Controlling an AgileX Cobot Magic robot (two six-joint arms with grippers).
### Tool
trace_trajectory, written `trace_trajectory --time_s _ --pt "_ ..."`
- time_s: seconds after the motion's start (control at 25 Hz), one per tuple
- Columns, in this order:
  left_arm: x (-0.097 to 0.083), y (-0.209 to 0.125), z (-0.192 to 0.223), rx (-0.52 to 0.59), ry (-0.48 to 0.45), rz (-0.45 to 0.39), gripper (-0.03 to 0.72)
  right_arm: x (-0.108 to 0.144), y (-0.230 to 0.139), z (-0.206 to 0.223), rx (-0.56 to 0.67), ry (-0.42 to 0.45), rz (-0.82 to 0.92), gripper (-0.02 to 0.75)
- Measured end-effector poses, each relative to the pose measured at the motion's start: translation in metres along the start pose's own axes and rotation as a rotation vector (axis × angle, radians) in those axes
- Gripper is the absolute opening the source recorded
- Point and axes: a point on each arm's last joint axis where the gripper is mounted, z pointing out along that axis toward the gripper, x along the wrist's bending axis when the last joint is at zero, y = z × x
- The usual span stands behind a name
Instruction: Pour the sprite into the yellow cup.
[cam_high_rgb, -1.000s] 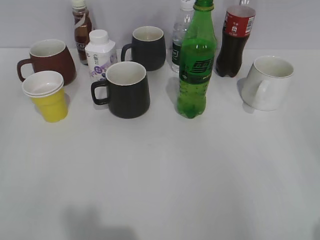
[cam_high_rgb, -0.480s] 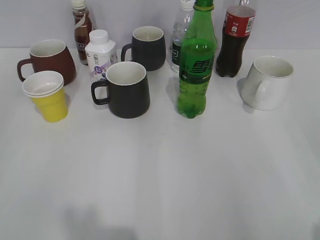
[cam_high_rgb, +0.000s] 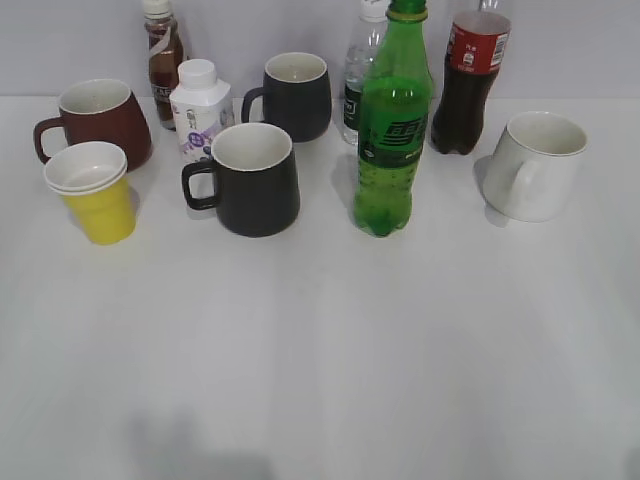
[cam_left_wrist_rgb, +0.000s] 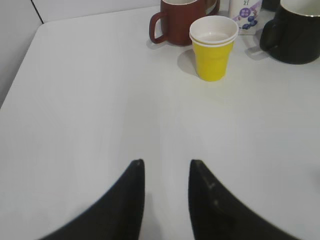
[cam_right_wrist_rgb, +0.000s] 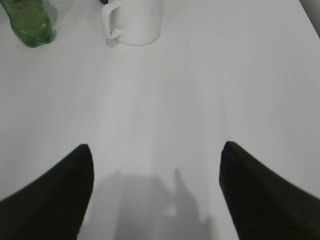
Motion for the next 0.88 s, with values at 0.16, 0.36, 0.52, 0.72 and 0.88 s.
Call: trace_trajectory --time_s 0.16,0.36,0.52,0.72,0.88 --pt "0.0 0.0 0.0 0.0 0.0 0.0 0.239 0.0 0.0 0.0 0.0 0.0 0.0 0.587" --pt "0.0 0.0 0.0 0.0 0.002 0.001 0.239 0.0 0.0 0.0 0.0 0.0 0.0 0.587" --pt "0.001 0.005 -0.003 -0.047 0.005 0.001 0.239 0.0 0.0 0.0 -0.004 0.0 0.0 0.587" --pt "0.004 0.037 0.003 -0.268 0.028 0.004 0.239 0.003 0.025 -0.001 -0.199 0.036 0.032 0.587" --pt "0.004 0.05 0.037 -0.304 0.027 0.002 0.266 0.007 0.047 0.022 -0.285 0.122 0.11 0.587"
